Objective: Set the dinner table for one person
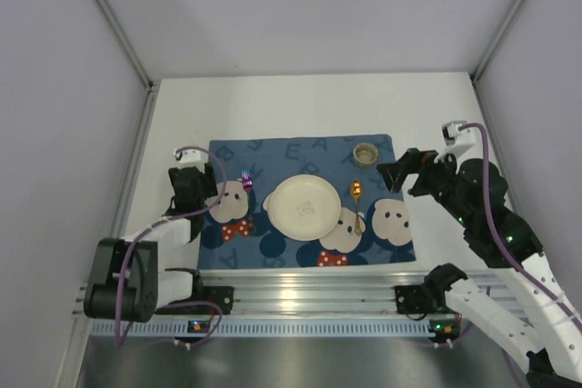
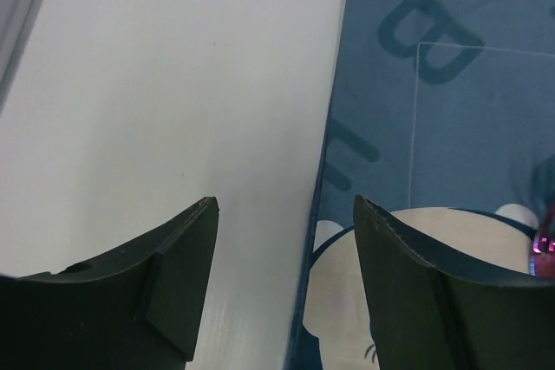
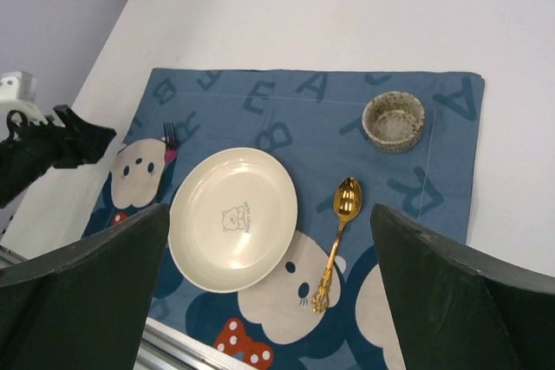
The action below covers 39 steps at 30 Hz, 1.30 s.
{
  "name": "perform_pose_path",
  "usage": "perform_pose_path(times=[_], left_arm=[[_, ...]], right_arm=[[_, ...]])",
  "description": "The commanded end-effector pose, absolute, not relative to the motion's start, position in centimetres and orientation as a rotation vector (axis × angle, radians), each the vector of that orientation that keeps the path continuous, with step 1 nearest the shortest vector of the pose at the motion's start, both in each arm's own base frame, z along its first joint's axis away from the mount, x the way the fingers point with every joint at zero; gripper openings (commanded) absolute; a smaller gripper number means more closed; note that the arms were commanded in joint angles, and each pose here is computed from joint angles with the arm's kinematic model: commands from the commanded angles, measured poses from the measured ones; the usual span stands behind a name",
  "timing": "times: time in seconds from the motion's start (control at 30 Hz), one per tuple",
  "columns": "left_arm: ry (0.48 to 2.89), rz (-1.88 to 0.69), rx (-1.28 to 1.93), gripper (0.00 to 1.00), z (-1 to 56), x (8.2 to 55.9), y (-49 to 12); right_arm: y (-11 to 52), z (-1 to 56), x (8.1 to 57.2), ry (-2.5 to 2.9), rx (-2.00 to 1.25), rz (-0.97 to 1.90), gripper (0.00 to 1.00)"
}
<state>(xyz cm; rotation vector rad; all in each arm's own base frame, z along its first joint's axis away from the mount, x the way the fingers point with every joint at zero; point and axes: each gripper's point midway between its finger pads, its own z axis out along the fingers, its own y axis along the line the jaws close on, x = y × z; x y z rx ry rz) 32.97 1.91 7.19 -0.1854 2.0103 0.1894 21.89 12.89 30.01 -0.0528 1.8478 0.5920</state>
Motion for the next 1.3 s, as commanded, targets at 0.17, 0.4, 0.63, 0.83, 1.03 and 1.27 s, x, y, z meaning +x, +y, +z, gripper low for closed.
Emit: perform_pose_path(times=[0.17,0.4,0.63,0.83,1.03,1.27], left_arm=[[1.744,0.224,-0.179,0.70,10.2,37.8,2.7],[1.685,0.064,-0.140,0.68,8.9,38.6,0.9],[1.709,0.093,-0.169,0.72,8.3,39.1,1.6],[1.700,0.093,-0.168,0.99,8.5,39.0,1.6],[1.700,0.095,-0.167,0.99,8.5,38.9,1.6],[1.701,0.092,-0.162,0.99,8.5,38.9,1.5]], right_arm=[[12.8,30.9,20.7,1.824,-0.071,0.613,1.00],[13.0,30.2,20.7,1.868,-0.116,0.595,1.00],[14.4,29.6,22.1,1.917,-0.141,0.606,1.00],[15.9,29.0,23.1,1.932,-0.130,0.663,1.00],[15.4,28.6,24.2,1.919,-0.093,0.615,1.00],[14.1,24.6,23.2,1.966,-0.060,0.570,1.00]])
